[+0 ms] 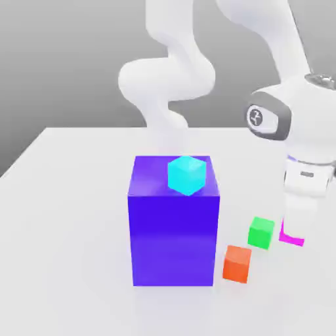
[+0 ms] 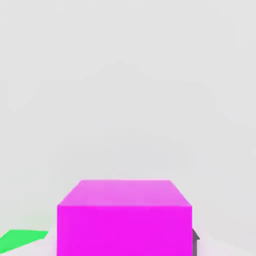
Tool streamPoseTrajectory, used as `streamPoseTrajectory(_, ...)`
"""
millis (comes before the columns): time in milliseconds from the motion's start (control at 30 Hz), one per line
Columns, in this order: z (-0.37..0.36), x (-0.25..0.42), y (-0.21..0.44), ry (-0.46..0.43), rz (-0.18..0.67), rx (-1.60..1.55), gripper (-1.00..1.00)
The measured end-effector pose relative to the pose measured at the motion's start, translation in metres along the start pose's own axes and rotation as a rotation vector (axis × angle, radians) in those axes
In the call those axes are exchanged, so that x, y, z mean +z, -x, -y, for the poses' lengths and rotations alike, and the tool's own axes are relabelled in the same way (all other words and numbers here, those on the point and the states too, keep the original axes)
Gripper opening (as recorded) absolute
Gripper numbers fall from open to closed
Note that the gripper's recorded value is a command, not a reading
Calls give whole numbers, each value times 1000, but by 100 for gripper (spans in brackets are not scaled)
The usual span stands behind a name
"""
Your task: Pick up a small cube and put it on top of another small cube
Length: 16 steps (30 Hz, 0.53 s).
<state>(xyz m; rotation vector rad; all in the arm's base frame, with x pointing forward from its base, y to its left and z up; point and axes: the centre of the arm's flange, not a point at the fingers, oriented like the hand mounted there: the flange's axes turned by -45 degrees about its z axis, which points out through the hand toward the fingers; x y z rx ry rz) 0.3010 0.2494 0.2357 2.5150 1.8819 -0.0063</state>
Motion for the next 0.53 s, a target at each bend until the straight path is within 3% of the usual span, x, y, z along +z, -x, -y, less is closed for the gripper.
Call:
streamPoseTrajectory(167, 48, -8, 35, 1, -1, -193, -100)
streamPoseTrajectory(433, 53, 49, 42, 4, 0, -224, -100)
streamPoseTrajectory(467, 53, 55, 43, 3, -1, -221, 100)
streamPoseTrajectory(533, 54, 55, 42, 3, -1, -226, 100)
